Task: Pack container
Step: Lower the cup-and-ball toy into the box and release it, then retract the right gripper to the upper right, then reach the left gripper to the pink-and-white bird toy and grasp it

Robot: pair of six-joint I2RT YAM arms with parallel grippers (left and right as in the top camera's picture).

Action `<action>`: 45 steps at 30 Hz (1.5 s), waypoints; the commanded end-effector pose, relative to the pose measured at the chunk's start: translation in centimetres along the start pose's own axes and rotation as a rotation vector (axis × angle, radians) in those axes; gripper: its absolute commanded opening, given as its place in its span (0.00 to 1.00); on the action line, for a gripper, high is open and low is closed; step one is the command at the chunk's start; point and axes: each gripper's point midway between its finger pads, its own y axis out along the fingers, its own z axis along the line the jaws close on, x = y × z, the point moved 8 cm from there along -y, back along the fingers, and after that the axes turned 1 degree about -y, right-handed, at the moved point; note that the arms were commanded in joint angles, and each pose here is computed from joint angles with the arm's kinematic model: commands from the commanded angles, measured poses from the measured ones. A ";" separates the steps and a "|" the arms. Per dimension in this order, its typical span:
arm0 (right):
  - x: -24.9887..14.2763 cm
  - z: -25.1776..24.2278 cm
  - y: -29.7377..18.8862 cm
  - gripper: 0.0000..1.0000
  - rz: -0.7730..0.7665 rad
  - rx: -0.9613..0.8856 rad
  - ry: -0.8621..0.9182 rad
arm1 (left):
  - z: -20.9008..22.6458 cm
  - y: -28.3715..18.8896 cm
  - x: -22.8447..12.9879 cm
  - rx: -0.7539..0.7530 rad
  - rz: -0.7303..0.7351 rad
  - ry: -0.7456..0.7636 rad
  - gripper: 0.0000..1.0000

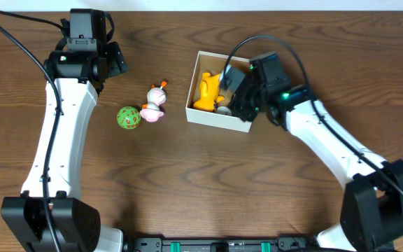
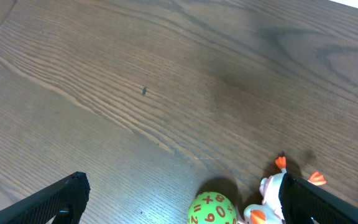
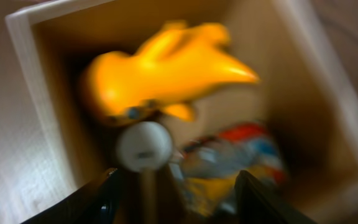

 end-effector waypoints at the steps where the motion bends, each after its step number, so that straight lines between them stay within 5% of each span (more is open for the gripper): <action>1: 0.8 -4.6 -4.5 0.65 -0.053 -0.262 0.313 | 0.2 0.1 0.1 0.012 -0.001 -0.001 0.98; 11: -6.3 -12.7 -9.7 0.99 0.016 -0.521 0.668 | 0.2 0.0 0.1 0.012 -0.001 0.000 0.98; 33: -7.9 -14.2 -10.6 0.99 0.026 -0.560 0.719 | 0.1 0.0 0.3 0.003 -0.014 -0.006 0.98; 40: -7.9 -14.2 -10.6 0.99 0.026 -0.560 0.718 | -1.1 0.1 -1.9 -0.148 0.134 0.022 0.98; 45: -7.9 -14.2 -10.6 0.99 0.026 -0.560 0.718 | -3.3 1.0 -3.6 -0.301 0.197 0.217 0.98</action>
